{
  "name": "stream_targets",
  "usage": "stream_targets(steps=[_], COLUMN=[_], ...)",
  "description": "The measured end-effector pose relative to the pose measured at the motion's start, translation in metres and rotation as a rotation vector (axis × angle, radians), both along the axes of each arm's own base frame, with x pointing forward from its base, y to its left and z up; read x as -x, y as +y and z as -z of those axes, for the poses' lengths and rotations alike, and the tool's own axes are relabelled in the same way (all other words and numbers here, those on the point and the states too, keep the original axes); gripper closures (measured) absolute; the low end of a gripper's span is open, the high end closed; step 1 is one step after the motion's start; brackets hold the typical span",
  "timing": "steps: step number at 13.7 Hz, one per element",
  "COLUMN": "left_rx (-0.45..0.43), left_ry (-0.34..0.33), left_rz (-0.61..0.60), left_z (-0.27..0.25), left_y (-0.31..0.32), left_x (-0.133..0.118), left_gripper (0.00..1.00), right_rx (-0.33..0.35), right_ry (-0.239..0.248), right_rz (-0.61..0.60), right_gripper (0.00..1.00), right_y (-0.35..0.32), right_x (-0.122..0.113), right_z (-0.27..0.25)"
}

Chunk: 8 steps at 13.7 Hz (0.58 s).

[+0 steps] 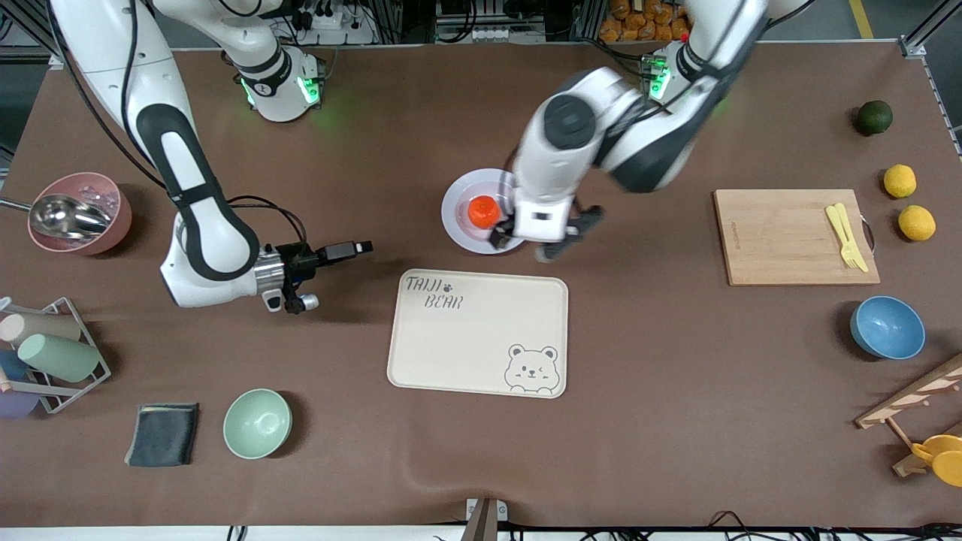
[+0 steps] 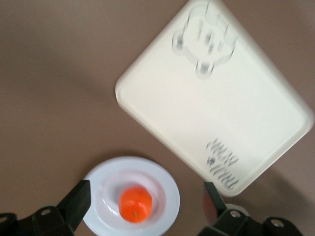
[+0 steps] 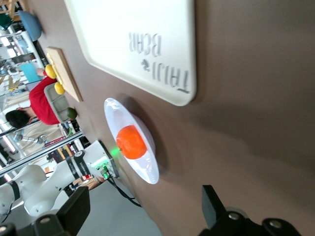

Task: Place orange and plate with both arms
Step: 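Open the left gripper to drop the orange onto the white plate, then retract the left gripper while the right gripper reaches the plate rim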

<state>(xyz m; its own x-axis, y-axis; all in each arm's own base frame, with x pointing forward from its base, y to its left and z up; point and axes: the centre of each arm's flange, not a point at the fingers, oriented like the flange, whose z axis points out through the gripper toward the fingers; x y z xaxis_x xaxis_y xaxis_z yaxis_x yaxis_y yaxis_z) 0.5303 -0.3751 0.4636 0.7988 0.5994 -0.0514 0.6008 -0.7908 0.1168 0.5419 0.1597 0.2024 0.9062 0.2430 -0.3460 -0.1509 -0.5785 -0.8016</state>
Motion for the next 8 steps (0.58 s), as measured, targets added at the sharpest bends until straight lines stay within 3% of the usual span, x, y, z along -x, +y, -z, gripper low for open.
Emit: stream_targets(steps=[2, 4, 8], left_rx=[-0.033, -0.06, -0.094], left_ry=[-0.049, -0.047, -0.066], left_rz=[0.08, 0.152, 0.31], left_z=[-0.04, -0.052, -0.074], left_y=[0.077, 0.132, 0.219], left_x=[-0.028, -0.046, -0.068], left_gripper=[0.0, 0.0, 0.0], right_rx=[-0.043, -0.108, -0.085], right_ry=[-0.048, -0.107, -0.136], right_rz=[-0.018, -0.004, -0.005], right_gripper=[0.0, 0.01, 0.04], right_y=[0.014, 0.03, 0.074], right_x=[0.004, 0.017, 0.047], right_z=[0.001, 0.013, 0.033])
